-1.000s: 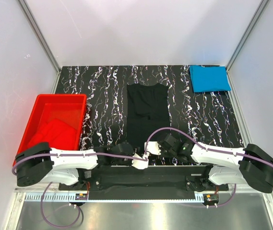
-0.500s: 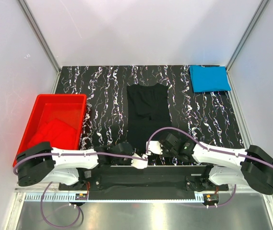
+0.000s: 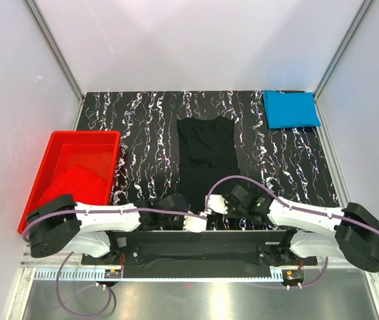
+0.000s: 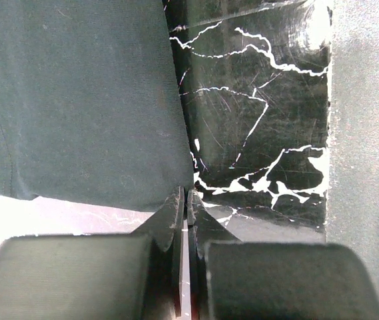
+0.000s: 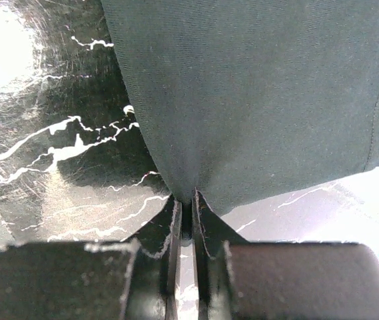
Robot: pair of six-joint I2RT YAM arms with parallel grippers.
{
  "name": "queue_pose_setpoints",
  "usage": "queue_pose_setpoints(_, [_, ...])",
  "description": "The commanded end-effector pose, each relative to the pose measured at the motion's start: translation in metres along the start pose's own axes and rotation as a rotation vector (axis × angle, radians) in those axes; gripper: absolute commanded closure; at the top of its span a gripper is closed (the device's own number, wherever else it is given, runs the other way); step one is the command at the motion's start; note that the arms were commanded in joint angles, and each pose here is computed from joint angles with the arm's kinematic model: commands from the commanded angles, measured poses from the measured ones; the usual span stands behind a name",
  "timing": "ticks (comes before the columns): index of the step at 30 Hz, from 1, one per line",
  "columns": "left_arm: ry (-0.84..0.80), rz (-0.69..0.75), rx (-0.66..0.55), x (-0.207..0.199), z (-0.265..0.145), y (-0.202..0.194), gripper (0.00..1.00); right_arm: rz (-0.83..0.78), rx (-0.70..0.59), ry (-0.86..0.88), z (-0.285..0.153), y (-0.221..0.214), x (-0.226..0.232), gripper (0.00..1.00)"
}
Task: Fold and stack the t-shirts
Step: Fold the tshirt
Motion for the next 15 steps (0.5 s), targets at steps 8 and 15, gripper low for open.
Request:
queue_pose_setpoints(8, [0.142,-0.191,-0.033,0.035,-0.033,0.010,1.00,0.066,-0.228,0.049,-0.030,0.056,-0.005,1.00])
queue_pose_setpoints(15, [0.101,-0.275,-0.089,0.034,-0.058,0.024,1.00,0.155,-0.242,0.139,-0.054,0.066,0.003,1.00])
Point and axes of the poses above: each gripper's point midway between its finger pads, its own z axis out along the fingers, its own x axis along the line the jaws close on, y = z × x, the point moved 2 cm from there along -z, back along the fingers, and after that the axes turned 7 degrees about z, right-handed, at the moved point
